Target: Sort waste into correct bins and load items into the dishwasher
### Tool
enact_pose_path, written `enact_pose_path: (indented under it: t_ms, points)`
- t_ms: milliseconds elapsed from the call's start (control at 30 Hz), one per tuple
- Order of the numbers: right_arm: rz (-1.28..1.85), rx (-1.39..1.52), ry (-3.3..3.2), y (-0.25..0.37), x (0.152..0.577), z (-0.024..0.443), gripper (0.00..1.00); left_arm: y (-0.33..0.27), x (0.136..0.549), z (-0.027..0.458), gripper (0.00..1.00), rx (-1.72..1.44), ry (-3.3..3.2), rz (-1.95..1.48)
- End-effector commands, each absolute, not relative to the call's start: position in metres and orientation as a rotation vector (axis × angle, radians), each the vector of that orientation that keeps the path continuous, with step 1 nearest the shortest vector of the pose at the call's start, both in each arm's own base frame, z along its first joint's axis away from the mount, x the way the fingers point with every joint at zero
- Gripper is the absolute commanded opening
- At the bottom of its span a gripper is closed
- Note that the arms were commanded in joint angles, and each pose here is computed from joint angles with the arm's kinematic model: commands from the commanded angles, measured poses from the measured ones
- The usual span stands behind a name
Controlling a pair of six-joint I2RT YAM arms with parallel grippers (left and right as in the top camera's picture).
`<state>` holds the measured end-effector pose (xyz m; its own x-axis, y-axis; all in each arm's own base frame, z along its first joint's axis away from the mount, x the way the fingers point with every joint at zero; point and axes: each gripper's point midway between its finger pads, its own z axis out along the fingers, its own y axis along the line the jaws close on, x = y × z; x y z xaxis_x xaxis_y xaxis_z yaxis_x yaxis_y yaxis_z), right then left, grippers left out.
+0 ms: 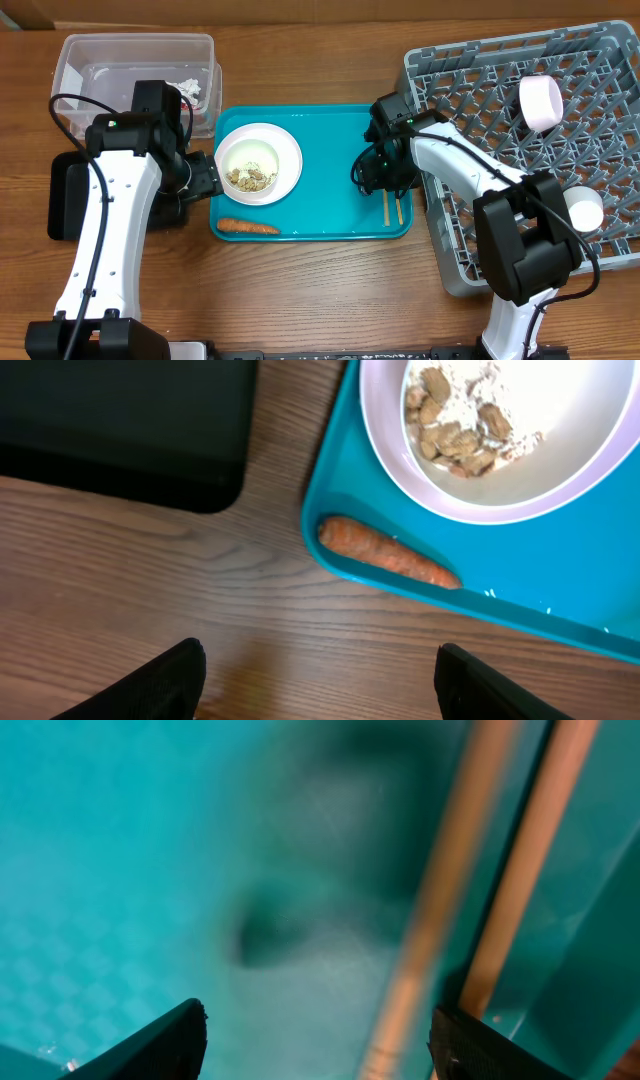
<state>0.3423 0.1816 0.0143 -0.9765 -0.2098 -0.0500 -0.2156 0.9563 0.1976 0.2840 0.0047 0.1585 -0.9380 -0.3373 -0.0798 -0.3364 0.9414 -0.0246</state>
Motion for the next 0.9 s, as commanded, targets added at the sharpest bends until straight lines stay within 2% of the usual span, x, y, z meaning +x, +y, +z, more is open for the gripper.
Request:
enact_pose_path:
  t_ms: [0,133,167,233,267,300,467,633,867]
  points:
    - [0.287,-0.329,3.129,0.176,0.331,-0.002,0.74,-0.002,0.284,0.16,0.75,-0.467,3.006,-0.089]
    - [0.285,-0.329,3.134,0.175,0.33,-0.003,0.73,-0.002,0.287,0.161,0.76,-0.466,2.997,-0.092]
    - [0.286,-0.327,3.133,0.175,0.33,-0.003,0.7,-0.002,0.287,0.161,0.75,-0.465,2.995,-0.093]
    - [0.287,-0.294,3.132,0.176,0.331,-0.003,0.59,-0.002,0.288,0.161,0.76,-0.465,2.993,-0.094]
    - [0.287,-0.288,3.131,0.176,0.332,-0.003,0.5,-0.003,0.288,0.161,0.76,-0.465,2.993,-0.095]
    - [0.289,-0.284,3.128,0.176,0.332,-0.003,0.37,-0.003,0.288,0.161,0.76,-0.465,2.993,-0.095]
    - [0.289,-0.247,3.131,0.177,0.333,-0.003,0.16,-0.004,0.288,0.161,0.76,-0.465,2.994,-0.105]
    - [0.287,-0.235,3.141,0.176,0.331,-0.003,0.05,-0.007,0.288,0.161,0.76,-0.463,2.992,-0.134]
    - [0.31,-0.192,3.176,0.178,0.326,0.008,0.04,-0.008,0.291,0.162,0.76,-0.46,2.982,-0.142]
